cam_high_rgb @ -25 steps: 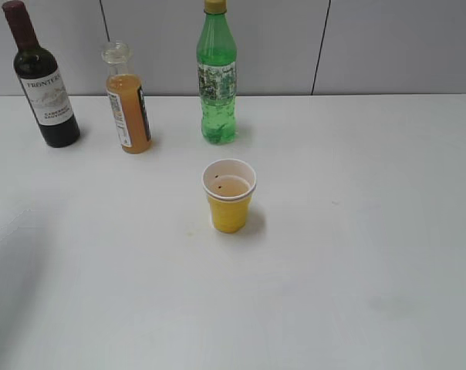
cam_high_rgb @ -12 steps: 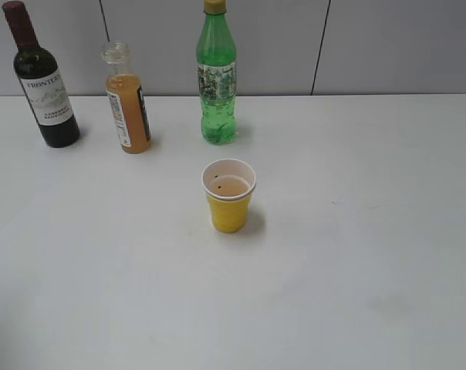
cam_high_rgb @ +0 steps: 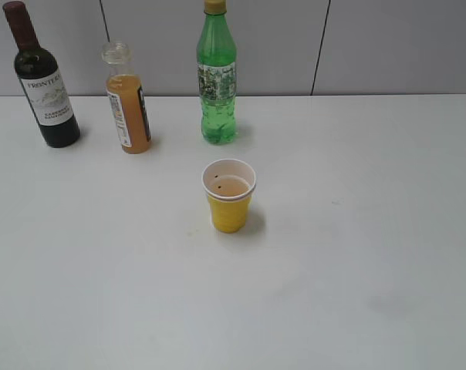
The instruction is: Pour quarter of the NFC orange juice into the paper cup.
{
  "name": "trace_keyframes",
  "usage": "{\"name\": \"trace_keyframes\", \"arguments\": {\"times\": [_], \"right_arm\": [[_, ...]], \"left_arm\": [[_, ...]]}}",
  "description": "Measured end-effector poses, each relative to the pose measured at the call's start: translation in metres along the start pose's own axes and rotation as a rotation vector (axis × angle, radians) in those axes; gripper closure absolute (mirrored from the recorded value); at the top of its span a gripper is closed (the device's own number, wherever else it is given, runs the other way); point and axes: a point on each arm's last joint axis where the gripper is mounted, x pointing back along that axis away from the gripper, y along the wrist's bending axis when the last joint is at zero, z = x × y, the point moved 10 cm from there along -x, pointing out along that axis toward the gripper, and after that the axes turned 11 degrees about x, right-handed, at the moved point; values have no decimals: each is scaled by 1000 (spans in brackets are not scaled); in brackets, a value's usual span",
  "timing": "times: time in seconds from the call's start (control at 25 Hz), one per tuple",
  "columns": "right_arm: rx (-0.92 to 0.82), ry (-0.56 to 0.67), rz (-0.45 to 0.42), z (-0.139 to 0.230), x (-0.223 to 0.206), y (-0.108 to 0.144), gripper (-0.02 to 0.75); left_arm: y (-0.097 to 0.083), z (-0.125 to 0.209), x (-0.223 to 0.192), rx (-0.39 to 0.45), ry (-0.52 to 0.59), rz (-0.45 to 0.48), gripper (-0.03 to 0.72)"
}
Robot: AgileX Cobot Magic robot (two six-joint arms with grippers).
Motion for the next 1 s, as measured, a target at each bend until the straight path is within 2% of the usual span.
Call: {"name": "trace_keyframes", "arguments": {"times": [0.28,0.52,0.76,1.0], "right_arm": [[0,0,0,0,0,0,149],[0,0,0,0,0,0,149],[0,0,0,0,0,0,149],[0,0,-1,0,0,0,149]], "left_arm": [[0,7,23,-15,-267,43,100],[0,10,41,-25,-419,66,100],[0,14,54,-31,-524,83,100],[1,15,55,-33,-537,83,100]]}}
